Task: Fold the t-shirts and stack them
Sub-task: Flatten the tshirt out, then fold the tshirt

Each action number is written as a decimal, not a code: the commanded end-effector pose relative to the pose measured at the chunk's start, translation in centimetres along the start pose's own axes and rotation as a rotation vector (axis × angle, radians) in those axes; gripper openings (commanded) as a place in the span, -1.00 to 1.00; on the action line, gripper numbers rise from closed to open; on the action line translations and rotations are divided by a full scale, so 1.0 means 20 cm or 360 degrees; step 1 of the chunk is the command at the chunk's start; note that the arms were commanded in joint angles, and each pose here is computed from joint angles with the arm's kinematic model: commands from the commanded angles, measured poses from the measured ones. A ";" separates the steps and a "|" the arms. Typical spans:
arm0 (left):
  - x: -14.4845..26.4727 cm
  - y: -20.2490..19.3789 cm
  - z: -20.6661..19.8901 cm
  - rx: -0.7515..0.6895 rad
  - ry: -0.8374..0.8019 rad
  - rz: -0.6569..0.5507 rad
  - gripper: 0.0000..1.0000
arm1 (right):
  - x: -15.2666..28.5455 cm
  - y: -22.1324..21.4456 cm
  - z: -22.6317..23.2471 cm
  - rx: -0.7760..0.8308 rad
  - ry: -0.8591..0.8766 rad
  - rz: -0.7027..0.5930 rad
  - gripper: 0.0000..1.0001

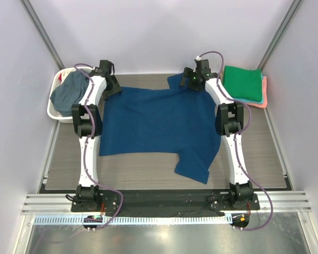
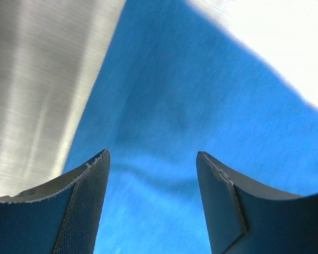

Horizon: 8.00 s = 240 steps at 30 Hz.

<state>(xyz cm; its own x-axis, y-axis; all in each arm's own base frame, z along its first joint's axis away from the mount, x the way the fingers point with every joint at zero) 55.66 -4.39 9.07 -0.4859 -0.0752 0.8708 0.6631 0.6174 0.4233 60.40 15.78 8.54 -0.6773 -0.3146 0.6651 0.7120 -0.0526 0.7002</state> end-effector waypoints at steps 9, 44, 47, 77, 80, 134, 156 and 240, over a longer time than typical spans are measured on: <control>1.00 -0.21 0.31 0.0105 -0.0067 -0.0322 0.48 | 0.92 0.44 0.29 0.0063 0.0121 -0.0465 0.75; 0.69 -1.03 1.08 0.0617 0.0146 -0.0141 -0.08 | 1.55 -1.12 0.27 -0.0247 0.0002 -0.0007 0.71; 0.67 -1.04 1.09 0.0616 0.0168 -0.0120 -0.27 | 1.54 -1.18 0.24 -0.0272 -0.0052 0.0068 0.71; 0.64 -1.04 1.12 0.0653 0.0091 -0.0096 -1.00 | 1.72 -1.82 0.27 -0.0421 -0.0300 0.0491 0.50; 0.64 -1.04 1.11 0.0651 0.0077 -0.0095 -1.00 | 1.71 -1.89 0.29 -0.0395 -0.0309 0.0542 0.46; 0.75 -0.50 0.72 0.0565 -0.0085 -0.0224 -1.00 | 1.31 -0.22 0.21 -0.0147 -0.0586 -0.0196 -0.98; 0.41 -0.29 0.58 0.0421 0.0120 -0.0080 -0.99 | 0.87 0.07 -0.01 -0.0212 -0.0638 -0.0161 -0.98; 0.82 -0.86 1.01 0.0792 -0.0085 -0.0110 -1.00 | 1.48 -1.10 -0.33 -0.0790 -0.0483 0.0192 -0.98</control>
<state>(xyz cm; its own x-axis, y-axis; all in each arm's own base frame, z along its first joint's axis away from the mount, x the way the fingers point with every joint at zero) 26.09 -0.89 10.00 -0.5407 -0.0594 0.8391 0.3173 0.9094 0.2688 27.10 2.03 9.88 -0.5110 -0.0957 0.8543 0.7757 -0.4796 0.4103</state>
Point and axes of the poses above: each gripper's point midway between its finger pads, its own x axis back along the fingers, its own z axis along the line the jaws close on, y = z × x, the point moved 5 cm from there along x, back along the fingers, and after that the axes turned 12 degrees about x, right-handed, at the moved point
